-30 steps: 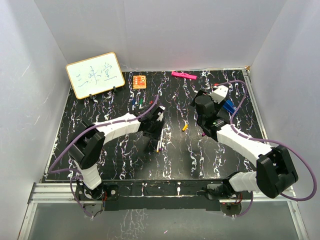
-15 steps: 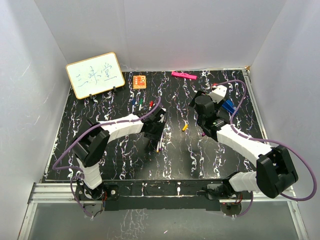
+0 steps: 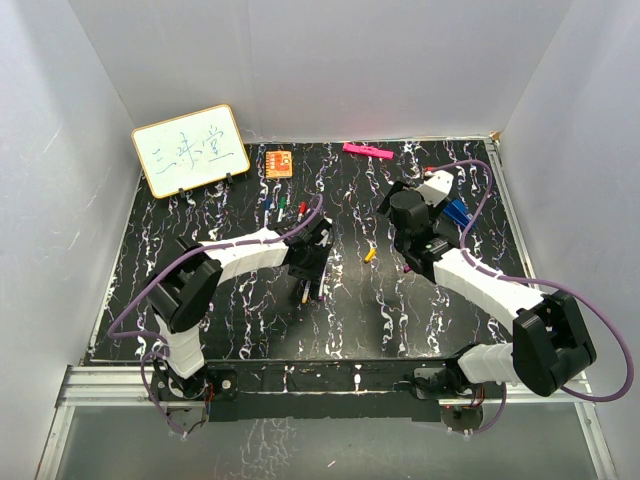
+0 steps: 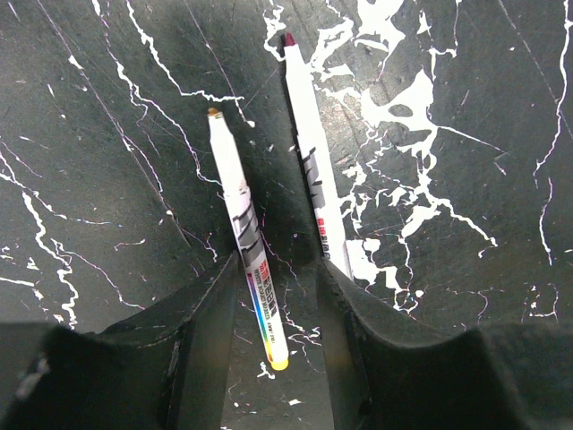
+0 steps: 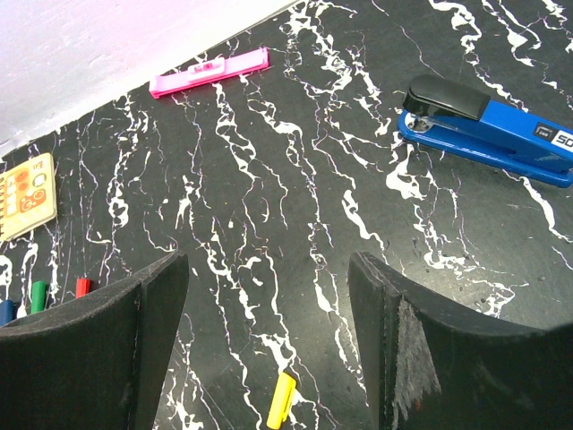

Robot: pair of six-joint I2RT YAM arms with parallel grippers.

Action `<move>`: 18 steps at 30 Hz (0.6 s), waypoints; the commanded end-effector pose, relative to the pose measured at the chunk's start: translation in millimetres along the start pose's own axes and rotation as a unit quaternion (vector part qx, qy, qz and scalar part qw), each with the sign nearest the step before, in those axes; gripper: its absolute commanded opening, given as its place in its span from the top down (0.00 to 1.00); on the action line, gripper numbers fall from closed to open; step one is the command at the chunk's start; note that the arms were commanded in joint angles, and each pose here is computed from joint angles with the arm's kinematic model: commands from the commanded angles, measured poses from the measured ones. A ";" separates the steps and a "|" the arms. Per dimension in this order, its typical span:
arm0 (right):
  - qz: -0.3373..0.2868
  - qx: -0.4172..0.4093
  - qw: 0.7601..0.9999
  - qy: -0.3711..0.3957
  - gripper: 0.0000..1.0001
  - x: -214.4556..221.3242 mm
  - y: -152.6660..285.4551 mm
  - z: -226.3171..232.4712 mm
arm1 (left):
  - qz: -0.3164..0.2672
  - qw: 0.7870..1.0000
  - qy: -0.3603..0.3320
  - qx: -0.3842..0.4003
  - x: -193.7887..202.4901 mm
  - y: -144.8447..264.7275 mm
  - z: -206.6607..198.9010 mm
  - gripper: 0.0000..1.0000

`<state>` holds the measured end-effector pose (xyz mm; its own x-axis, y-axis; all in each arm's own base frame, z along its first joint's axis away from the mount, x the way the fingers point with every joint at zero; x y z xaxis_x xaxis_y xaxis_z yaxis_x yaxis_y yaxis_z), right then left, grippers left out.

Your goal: Insert the pens into the pen caps

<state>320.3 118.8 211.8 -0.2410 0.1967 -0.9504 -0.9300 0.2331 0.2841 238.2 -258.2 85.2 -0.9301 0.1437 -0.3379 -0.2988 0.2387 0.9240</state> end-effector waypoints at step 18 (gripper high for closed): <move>-0.009 -0.008 1.000 -0.022 0.30 -8.8 1.6 4.1 | 0.090 0.986 -0.032 -0.139 36.9 6.2 39.8 0.65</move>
<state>320.3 120.2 210.8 -0.2453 0.2060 -0.9473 -0.9305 0.2243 0.2897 229.9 -243.9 80.6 -0.9411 0.1736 -0.2902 -0.2724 0.1196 0.9547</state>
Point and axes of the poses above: each gripper's point midway between its finger pads, its own y axis back along the fingers, its own z axis along the line the jaws close on, x = y × z, the point moved 7 cm from there along y, back along the fingers, and after that the axes turned 10 degrees about y, right-handed, at the moved point
